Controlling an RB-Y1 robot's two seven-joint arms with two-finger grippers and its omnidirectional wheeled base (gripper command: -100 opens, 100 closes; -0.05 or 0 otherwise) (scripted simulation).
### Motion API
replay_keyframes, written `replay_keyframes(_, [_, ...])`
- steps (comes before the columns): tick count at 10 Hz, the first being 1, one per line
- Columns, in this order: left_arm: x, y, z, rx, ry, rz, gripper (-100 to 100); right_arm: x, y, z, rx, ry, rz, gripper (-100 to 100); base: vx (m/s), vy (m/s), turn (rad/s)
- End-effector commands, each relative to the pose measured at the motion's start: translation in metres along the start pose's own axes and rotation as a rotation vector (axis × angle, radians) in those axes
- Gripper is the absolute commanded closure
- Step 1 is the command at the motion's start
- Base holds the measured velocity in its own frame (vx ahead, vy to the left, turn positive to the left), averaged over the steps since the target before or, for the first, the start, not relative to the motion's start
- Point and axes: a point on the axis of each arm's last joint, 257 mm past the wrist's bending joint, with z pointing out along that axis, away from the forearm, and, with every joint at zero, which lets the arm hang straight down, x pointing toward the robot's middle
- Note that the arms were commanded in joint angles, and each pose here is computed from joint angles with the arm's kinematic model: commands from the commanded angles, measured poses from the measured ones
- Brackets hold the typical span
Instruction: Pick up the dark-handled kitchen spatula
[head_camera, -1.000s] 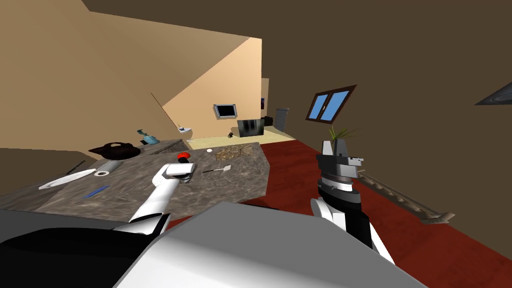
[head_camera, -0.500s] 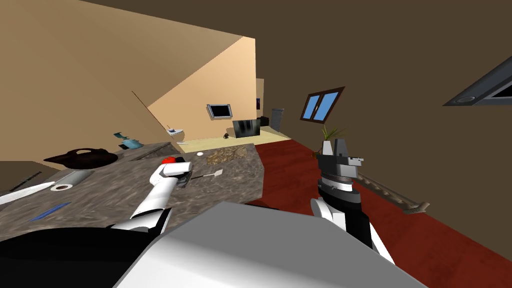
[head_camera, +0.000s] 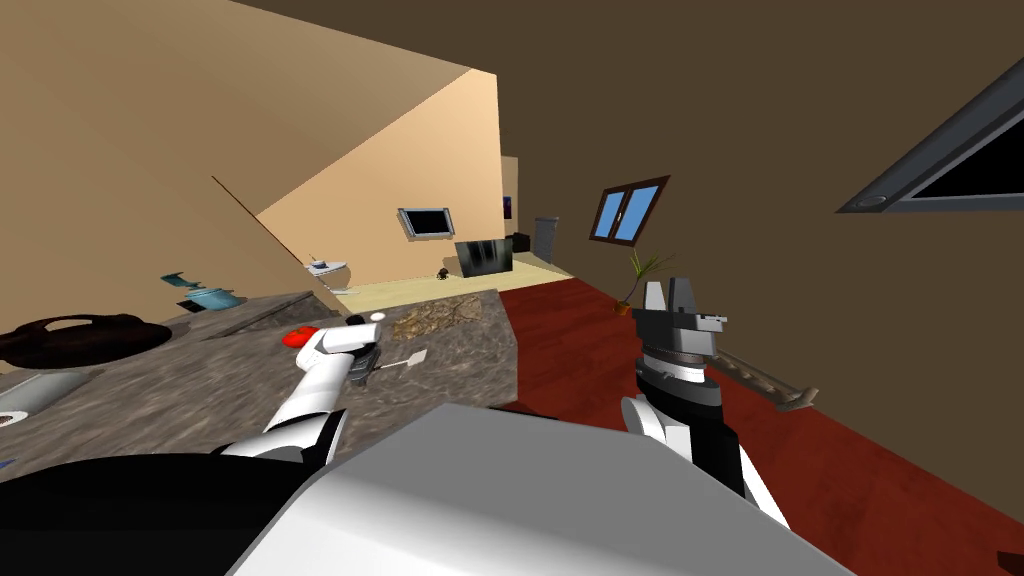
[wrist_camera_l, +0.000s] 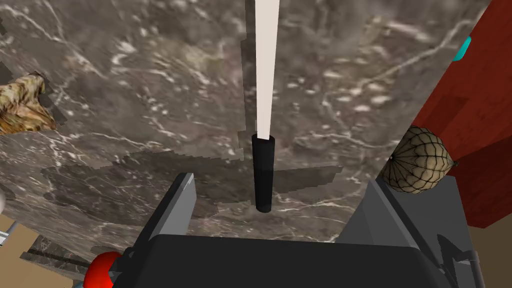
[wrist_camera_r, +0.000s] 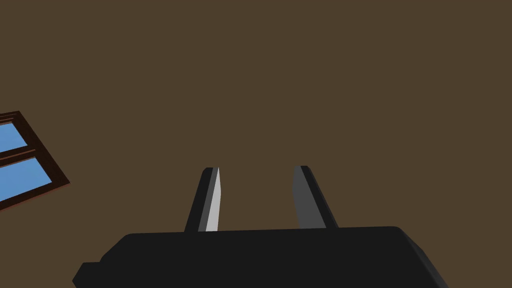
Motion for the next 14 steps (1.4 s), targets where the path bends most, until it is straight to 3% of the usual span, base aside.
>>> replay_keyframes(1, [0.001,0.014,0.002,-0.061,0.024,0.001,-100,0.0,0.0,0.0,0.0,0.0,0.0,0,0.111,-0.095,-0.146])
replay_keyframes(5, [0.001,0.035,0.002,-0.157,0.066,0.002,-100,0.0,0.0,0.0,0.0,0.0,0.0,0,0.047,-0.057,-0.044])
replay_keyframes(6, [0.001,0.031,0.002,-0.142,0.059,0.002,-100,0.0,0.0,0.0,0.0,0.0,0.0,0,0.004,-0.018,-0.01])
replay_keyframes(7, [0.001,0.032,0.002,-0.146,0.061,0.003,0,0.0,0.0,0.0,0.0,0.0,0.0,0,0.0,0.0,0.0])
replay_keyframes(8, [-0.006,0.036,0.01,-0.147,0.062,0.005,-100,0.0,0.0,0.0,0.0,0.0,0.0,0,0.016,-0.016,0.03])
replay_keyframes(14, [-0.028,0.05,0.034,-0.148,0.062,0.01,-100,0.0,0.0,0.0,0.0,0.0,0.0,0,0.015,-0.022,0.044])
